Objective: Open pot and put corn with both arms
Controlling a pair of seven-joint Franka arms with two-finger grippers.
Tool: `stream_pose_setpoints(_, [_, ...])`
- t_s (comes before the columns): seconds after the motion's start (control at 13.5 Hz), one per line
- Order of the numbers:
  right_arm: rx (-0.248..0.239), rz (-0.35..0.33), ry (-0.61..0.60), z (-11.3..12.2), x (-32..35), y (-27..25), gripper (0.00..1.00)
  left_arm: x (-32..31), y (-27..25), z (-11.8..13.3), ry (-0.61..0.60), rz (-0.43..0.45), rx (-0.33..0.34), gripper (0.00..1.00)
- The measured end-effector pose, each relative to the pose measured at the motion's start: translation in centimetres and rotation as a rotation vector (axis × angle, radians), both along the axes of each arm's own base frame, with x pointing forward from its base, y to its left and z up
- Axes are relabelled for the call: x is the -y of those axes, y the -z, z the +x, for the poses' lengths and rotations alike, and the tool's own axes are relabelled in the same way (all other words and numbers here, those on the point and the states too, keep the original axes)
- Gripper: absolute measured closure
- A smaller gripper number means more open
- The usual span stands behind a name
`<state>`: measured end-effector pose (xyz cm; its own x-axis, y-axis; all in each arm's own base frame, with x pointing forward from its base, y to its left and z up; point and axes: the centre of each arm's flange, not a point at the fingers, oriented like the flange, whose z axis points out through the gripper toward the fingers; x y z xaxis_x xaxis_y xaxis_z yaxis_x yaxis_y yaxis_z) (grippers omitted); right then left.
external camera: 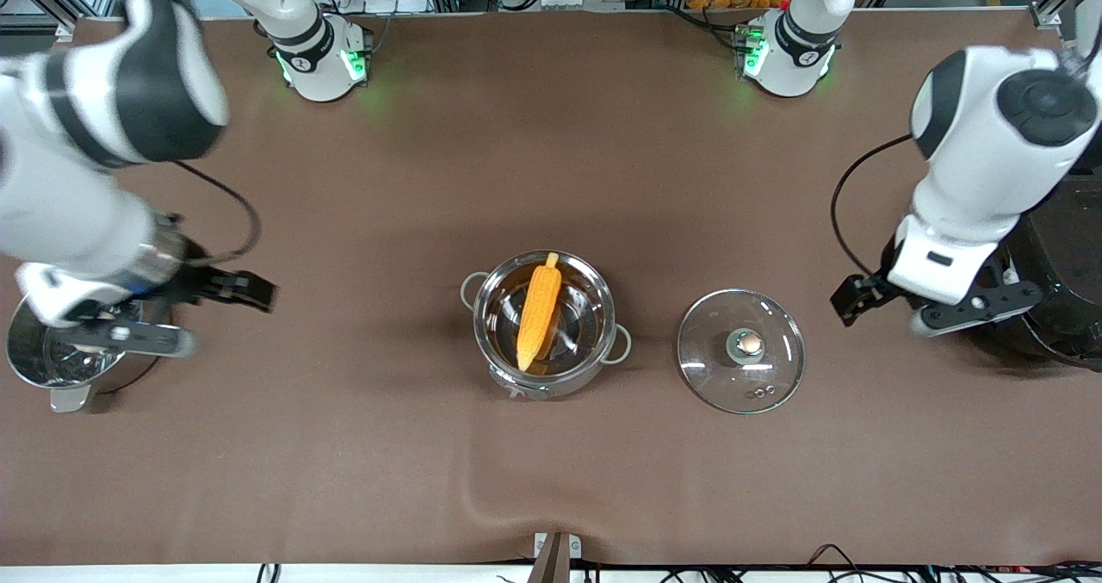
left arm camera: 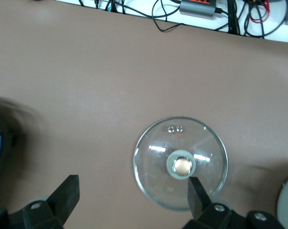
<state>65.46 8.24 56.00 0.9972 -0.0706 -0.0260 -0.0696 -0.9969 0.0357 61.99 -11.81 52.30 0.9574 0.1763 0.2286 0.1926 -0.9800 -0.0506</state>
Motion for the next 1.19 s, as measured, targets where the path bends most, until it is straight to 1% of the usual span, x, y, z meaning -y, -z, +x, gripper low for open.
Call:
stream_pose_setpoints(0.07, [0.000,0.002,-0.018,-0.5,3.4,-1.3,0.00,-0.6,-1.6,-0.6,0.023,0.004,-0.013,0.00])
stream_pose_setpoints(0.15, [0.011,0.004,-0.024,-1.0,6.4,-2.7,0.00,-1.7,-3.1,-1.3,0.052,0.000,-0.033,0.00])
stream_pose_setpoints(0.22, [0.024,0.005,-0.029,-1.6,9.0,-4.1,0.00,-2.9,-4.6,-2.1,0.088,-0.013,-0.052,0.00])
stream_pose_setpoints(0.37, [0.028,0.008,-0.027,-3.1,13.1,-6.1,0.00,-4.9,-7.2,-4.1,0.151,-0.054,-0.097,0.00])
stream_pose_setpoints(0.44, [0.032,0.008,-0.021,-3.8,14.6,-6.8,0.00,-5.3,-8.6,-5.4,0.168,-0.065,-0.128,0.00])
stream_pose_setpoints(0.59, [0.042,0.007,-0.009,-4.5,16.0,-7.6,0.00,-5.0,-11.6,-8.1,0.218,-0.057,-0.183,0.00])
stream_pose_setpoints(0.74, [0.047,0.007,-0.001,-4.9,16.5,-8.0,0.00,-4.3,-13.9,-10.3,0.282,-0.046,-0.191,0.00])
stream_pose_setpoints(0.81, [0.047,0.007,0.001,-5.0,16.6,-7.8,0.00,-4.2,-14.4,-11.0,0.310,-0.041,-0.197,0.00])
stream_pose_setpoints(0.89, [0.062,0.005,0.000,-5.1,16.6,-7.6,0.00,-4.2,-14.5,-11.3,0.344,-0.036,-0.208,0.00])
stream_pose_setpoints(0.96, [0.087,0.002,-0.001,-5.3,16.6,-7.3,0.00,-4.1,-14.4,-11.4,0.376,-0.033,-0.220,0.00])
stream_pose_setpoints(1.04, [0.101,0.001,-0.002,-5.9,16.5,-6.9,0.00,-4.0,-14.3,-11.4,0.395,-0.031,-0.227,0.00])
stream_pose_setpoints(1.19, [0.098,0.003,-0.001,-7.4,16.4,-6.8,0.00,-3.4,-14.1,-11.3,0.408,-0.030,-0.231,0.00])
